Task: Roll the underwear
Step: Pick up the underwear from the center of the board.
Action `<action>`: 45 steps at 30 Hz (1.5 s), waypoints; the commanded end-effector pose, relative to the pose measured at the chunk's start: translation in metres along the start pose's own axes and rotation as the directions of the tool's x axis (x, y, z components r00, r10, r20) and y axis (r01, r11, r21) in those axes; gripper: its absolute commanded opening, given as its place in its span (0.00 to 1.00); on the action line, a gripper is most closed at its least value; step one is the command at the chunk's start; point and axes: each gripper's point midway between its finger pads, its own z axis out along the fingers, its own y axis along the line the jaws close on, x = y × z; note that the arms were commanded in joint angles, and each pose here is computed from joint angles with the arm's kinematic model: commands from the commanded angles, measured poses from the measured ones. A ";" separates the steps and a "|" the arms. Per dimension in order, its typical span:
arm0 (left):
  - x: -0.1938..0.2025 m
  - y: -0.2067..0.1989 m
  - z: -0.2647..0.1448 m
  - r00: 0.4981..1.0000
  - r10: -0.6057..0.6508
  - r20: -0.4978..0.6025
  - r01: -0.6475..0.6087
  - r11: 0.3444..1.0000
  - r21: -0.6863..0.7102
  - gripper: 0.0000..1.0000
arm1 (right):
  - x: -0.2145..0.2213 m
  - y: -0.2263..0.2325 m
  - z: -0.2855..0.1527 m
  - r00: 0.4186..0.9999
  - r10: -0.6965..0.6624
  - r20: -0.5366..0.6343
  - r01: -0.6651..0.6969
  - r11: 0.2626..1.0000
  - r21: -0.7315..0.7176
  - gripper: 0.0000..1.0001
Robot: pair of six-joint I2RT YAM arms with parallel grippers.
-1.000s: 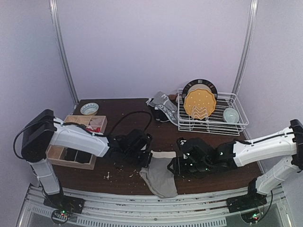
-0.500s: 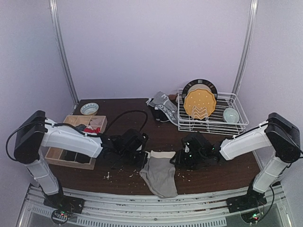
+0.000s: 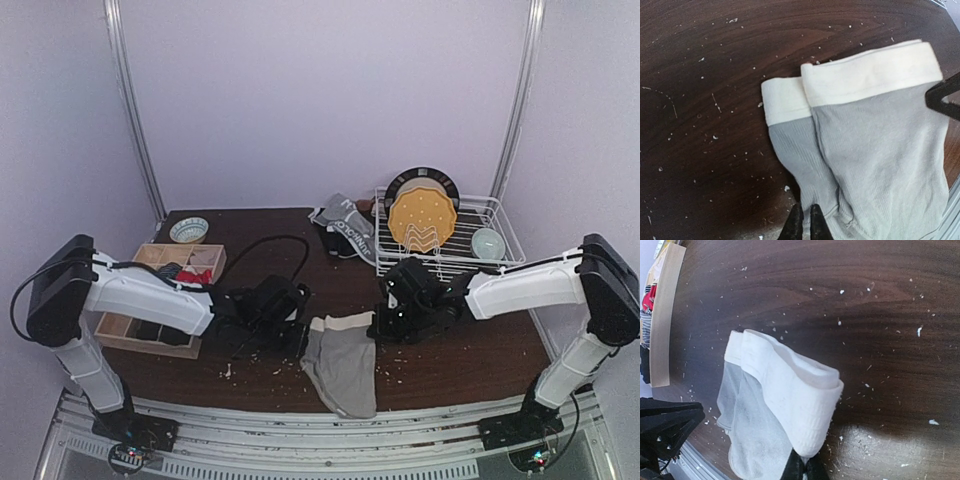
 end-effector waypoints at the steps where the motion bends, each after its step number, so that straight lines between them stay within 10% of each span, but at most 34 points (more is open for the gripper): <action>1: -0.005 -0.002 0.000 0.999 -0.006 0.041 0.005 1.000 0.006 0.06 | 0.001 -0.016 -0.022 0.998 -0.056 -0.014 0.058 0.989 0.139 0.00; 6: -0.006 0.002 0.004 0.999 -0.011 0.040 0.011 1.000 -0.009 0.14 | 0.002 -0.012 -0.019 0.997 -0.075 -0.032 0.079 0.983 0.168 0.00; 15: -0.012 -0.012 0.006 0.999 -0.034 0.014 0.033 0.997 0.066 0.73 | 0.002 -0.026 -0.001 0.998 -0.057 -0.039 0.065 0.974 0.216 0.00; 25: -0.005 -0.022 0.025 0.997 -0.025 -0.077 0.033 0.994 0.102 0.83 | 0.001 -0.024 0.005 0.998 -0.050 -0.039 0.057 0.980 0.190 0.02; 35: 0.003 -0.015 0.045 0.986 -0.068 -0.150 0.086 0.989 0.118 0.70 | 0.003 -0.027 0.012 0.998 -0.027 -0.048 0.034 0.985 0.167 0.02; 45: -0.002 -0.017 0.045 0.988 -0.040 -0.151 0.058 0.992 0.114 0.04 | 0.005 -0.030 0.028 0.998 -0.002 -0.057 0.011 0.988 0.156 0.02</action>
